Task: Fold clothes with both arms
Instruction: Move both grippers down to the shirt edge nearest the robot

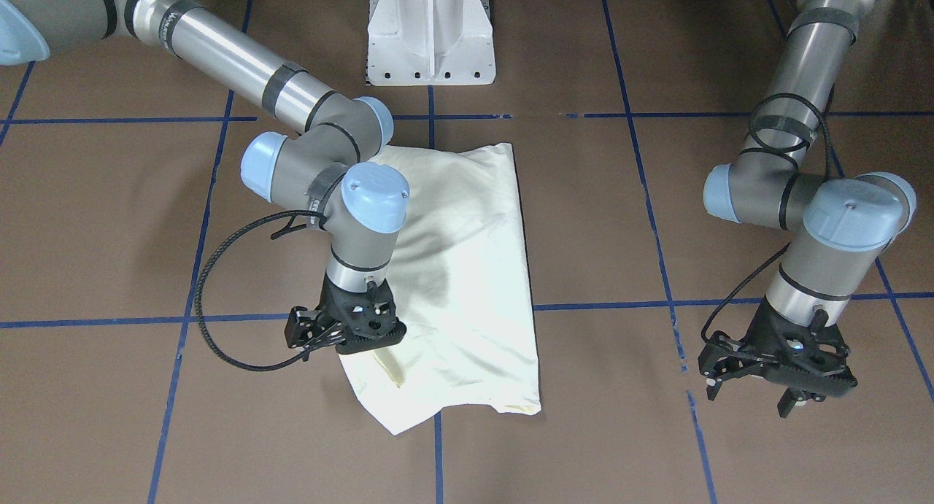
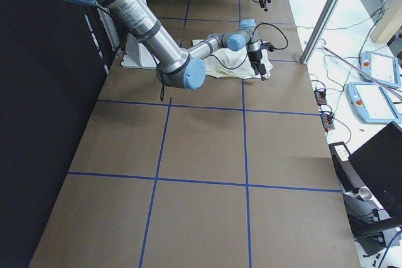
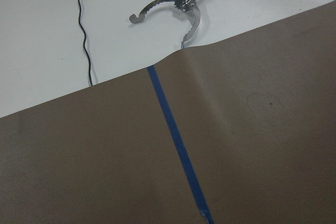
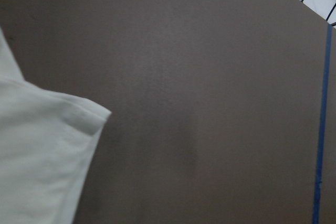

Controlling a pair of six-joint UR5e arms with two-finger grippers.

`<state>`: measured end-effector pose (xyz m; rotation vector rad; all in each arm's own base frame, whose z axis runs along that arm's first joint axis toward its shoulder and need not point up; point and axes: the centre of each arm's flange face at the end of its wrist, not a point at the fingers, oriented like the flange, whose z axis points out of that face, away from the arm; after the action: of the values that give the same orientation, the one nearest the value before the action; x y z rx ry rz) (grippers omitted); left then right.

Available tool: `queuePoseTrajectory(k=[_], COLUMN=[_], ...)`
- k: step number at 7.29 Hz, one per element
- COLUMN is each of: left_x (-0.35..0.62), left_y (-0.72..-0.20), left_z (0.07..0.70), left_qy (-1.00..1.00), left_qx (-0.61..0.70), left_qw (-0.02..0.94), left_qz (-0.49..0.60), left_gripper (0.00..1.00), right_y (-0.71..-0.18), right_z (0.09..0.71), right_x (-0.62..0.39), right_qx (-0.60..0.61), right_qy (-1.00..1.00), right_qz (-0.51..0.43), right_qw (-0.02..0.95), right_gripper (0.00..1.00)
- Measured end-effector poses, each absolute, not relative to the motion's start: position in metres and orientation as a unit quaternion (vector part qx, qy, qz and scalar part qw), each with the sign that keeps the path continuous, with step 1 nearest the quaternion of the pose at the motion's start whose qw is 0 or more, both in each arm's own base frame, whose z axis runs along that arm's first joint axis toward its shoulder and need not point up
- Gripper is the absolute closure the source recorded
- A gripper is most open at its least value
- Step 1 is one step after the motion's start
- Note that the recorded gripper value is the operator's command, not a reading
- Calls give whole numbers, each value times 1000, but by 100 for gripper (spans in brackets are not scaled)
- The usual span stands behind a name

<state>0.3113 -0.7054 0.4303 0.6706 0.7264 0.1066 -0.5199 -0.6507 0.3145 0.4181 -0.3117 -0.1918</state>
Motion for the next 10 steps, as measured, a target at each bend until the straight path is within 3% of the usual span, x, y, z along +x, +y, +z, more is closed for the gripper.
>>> queuePoseTrajectory(k=[2,4,6,8,10], left_x=[316,337,359,385,417], left_y=[-702,-675,-621,-530,-437], left_z=[422,409,389,369,351], left_qy=[358,401,458,515,552], left_qx=[324,301,267,223,182], left_qw=[874,865,848,827,812], left_qz=[47,29,-5,-30,-52], left_gripper=[0,0,0,0,0], right_y=[-663,-641,-565,-464,-396], right_z=[312,283,277,267,248], right_x=[-489,-470,-458,-436,-412], right_qx=[198,177,166,133,81], right_qy=[-181,-271,-349,-418,-470], right_qz=[-93,-59,-10,54,134], right_qw=[959,944,922,897,869], right_gripper=[0,0,0,0,0])
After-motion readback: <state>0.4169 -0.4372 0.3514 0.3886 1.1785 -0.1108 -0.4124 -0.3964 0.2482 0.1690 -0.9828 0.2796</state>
